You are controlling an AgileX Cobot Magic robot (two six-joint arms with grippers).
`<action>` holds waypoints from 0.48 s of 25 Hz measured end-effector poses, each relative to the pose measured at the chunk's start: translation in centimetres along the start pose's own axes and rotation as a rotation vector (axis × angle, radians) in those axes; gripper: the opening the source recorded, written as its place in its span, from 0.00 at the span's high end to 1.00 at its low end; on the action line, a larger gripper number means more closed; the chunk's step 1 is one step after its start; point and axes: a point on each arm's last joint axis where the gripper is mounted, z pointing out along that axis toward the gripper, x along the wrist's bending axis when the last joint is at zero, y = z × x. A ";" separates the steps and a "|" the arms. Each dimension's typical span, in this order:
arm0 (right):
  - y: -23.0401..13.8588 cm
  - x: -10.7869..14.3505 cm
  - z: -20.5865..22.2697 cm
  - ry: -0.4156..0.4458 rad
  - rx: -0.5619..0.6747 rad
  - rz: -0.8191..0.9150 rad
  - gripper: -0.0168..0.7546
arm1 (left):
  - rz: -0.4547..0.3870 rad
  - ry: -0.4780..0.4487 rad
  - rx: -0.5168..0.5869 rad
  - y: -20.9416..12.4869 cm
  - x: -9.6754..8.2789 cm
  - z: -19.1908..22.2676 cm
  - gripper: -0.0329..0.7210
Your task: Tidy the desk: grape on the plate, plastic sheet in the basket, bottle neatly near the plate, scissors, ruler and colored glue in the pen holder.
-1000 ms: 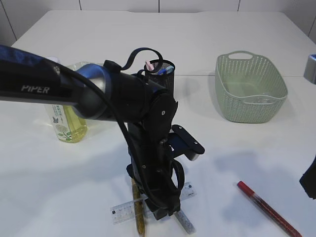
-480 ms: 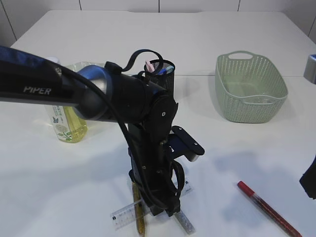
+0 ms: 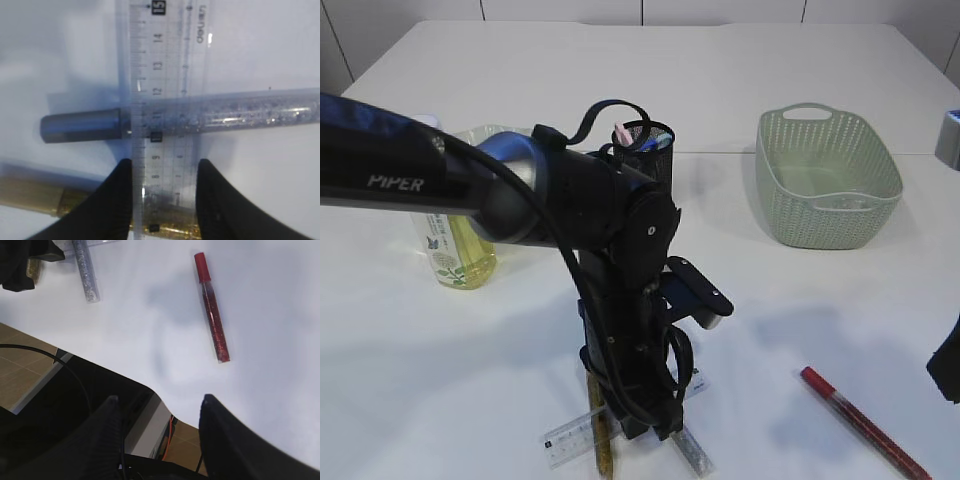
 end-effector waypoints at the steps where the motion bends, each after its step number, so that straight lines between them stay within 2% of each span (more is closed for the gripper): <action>1: 0.0 0.0 0.0 0.000 0.000 0.000 0.45 | 0.000 -0.001 0.007 0.0 0.0 0.0 0.58; 12: 0.0 0.0 0.0 0.000 0.000 0.000 0.45 | -0.011 -0.038 0.059 0.1 -0.3 -1.2 0.58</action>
